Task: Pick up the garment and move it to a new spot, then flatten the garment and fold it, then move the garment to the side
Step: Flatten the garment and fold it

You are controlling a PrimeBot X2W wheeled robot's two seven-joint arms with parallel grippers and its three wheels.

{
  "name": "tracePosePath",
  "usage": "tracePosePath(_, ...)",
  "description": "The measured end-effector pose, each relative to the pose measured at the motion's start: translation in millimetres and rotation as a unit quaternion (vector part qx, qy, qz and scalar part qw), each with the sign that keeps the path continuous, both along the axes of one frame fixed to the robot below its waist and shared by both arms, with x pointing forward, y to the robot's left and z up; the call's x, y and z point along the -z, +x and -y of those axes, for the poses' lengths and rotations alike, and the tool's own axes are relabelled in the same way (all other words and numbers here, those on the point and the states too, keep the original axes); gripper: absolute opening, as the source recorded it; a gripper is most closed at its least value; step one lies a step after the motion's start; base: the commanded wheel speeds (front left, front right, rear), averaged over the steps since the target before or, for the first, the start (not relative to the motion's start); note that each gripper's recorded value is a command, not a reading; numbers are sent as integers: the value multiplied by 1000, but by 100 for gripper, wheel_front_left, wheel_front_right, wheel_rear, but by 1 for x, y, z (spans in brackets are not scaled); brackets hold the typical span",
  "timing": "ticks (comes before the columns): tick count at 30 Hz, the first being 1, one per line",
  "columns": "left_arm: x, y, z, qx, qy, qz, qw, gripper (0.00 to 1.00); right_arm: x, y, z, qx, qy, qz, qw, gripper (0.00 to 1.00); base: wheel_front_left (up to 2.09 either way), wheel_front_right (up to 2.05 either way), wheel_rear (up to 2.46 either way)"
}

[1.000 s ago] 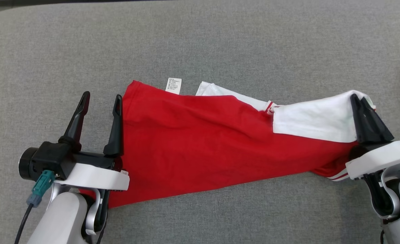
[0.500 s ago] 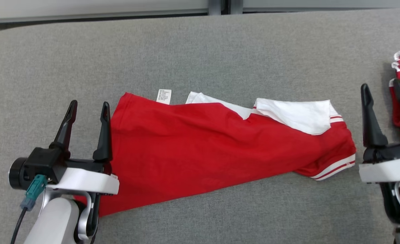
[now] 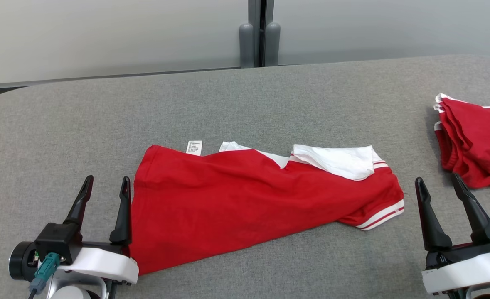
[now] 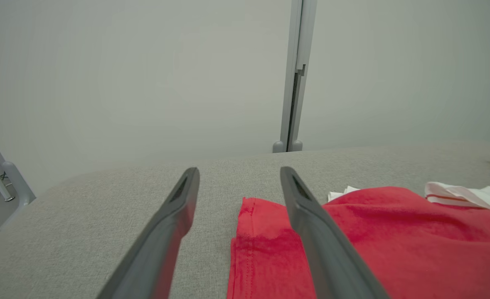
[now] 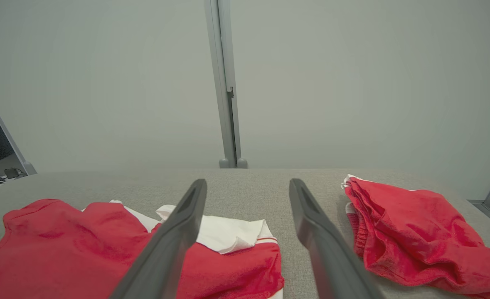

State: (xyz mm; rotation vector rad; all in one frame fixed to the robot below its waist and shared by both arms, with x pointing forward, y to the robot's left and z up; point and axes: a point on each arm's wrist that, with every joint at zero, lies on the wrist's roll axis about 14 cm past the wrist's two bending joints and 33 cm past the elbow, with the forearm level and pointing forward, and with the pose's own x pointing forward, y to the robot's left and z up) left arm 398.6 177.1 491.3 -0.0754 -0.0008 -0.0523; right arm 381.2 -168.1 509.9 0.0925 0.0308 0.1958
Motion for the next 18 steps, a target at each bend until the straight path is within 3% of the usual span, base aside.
tracePosePath(18, -2, -8, 4, 1, -6, -15, 1000, 100, -5, -5, -2, -2, 4, 2, 1000, 100, 0, 0, 0)
